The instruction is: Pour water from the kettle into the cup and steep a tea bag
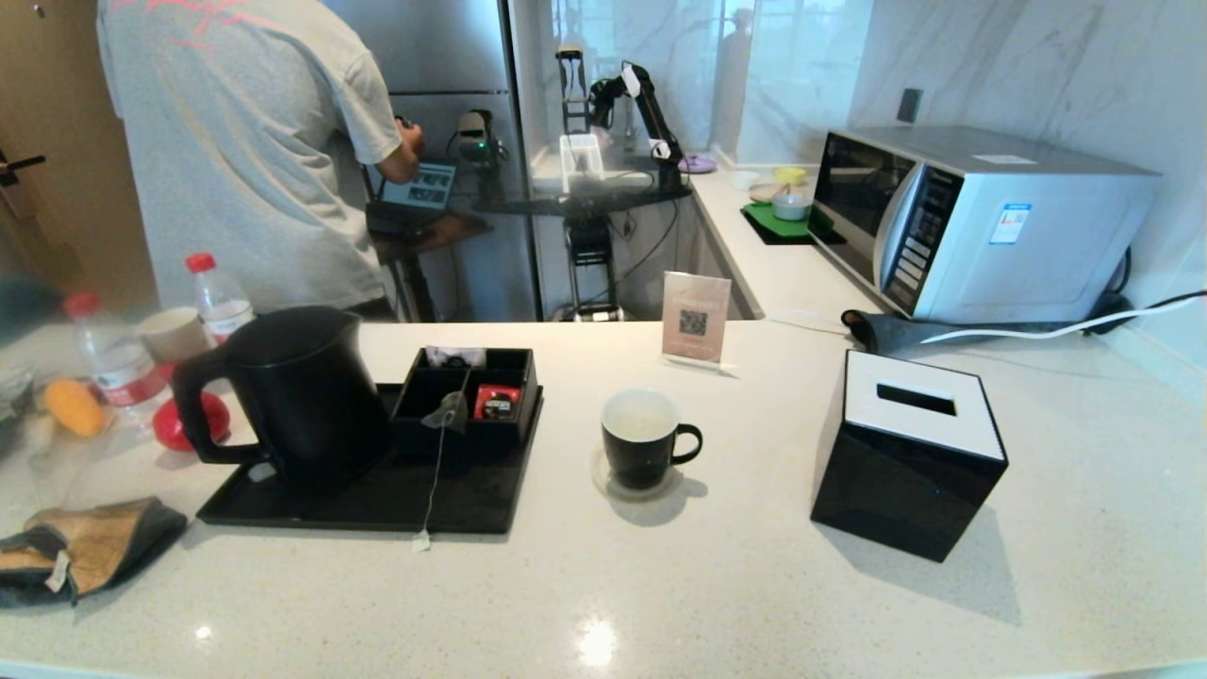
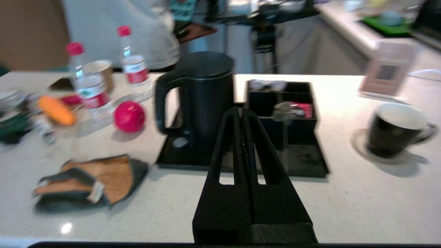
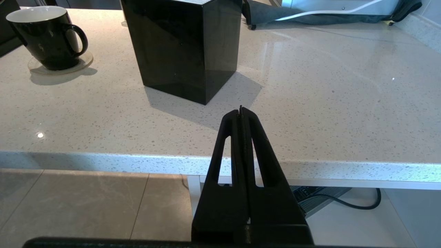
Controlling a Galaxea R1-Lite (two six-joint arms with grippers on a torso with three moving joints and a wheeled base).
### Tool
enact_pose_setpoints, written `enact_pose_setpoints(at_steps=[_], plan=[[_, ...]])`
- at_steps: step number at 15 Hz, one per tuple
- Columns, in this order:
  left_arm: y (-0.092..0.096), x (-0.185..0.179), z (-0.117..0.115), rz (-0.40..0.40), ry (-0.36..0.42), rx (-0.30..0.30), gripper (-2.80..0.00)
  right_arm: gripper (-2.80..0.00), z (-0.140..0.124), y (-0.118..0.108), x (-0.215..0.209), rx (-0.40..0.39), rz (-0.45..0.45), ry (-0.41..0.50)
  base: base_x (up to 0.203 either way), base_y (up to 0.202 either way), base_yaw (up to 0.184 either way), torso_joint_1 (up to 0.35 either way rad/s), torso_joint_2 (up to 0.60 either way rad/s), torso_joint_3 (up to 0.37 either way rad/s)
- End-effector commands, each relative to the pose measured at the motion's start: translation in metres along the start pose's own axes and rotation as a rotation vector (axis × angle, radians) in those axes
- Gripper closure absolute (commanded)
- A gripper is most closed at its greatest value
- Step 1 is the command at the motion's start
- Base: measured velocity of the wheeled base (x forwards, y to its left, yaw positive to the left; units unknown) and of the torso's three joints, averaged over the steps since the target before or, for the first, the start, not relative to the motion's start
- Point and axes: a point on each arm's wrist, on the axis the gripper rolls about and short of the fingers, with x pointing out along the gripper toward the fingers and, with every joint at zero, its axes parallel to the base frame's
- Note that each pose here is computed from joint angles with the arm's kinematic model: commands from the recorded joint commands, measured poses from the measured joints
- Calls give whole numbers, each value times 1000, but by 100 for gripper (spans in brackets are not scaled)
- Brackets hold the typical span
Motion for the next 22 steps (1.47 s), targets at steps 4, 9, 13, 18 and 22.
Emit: enact_pose_setpoints(at_steps=[4, 9, 13, 18, 22], plan=[[0, 34, -18, 181, 213, 18, 0, 0, 0, 0, 0, 0, 2, 1, 0, 0, 0, 0, 0, 0], [-3, 57, -50, 233, 402, -121, 0, 0, 0, 0, 0, 0, 2, 1, 0, 0, 0, 0, 0, 0], [3, 73, -62, 323, 501, -171, 0, 0, 0, 0, 0, 0, 2, 1, 0, 0, 0, 0, 0, 0], [14, 106, -69, 404, 489, -174, 0, 0, 0, 0, 0, 0, 1, 1, 0, 0, 0, 0, 0, 0], [32, 147, -96, 473, 454, -116, 0, 0, 0, 0, 0, 1, 2, 1, 0, 0, 0, 0, 0, 0]])
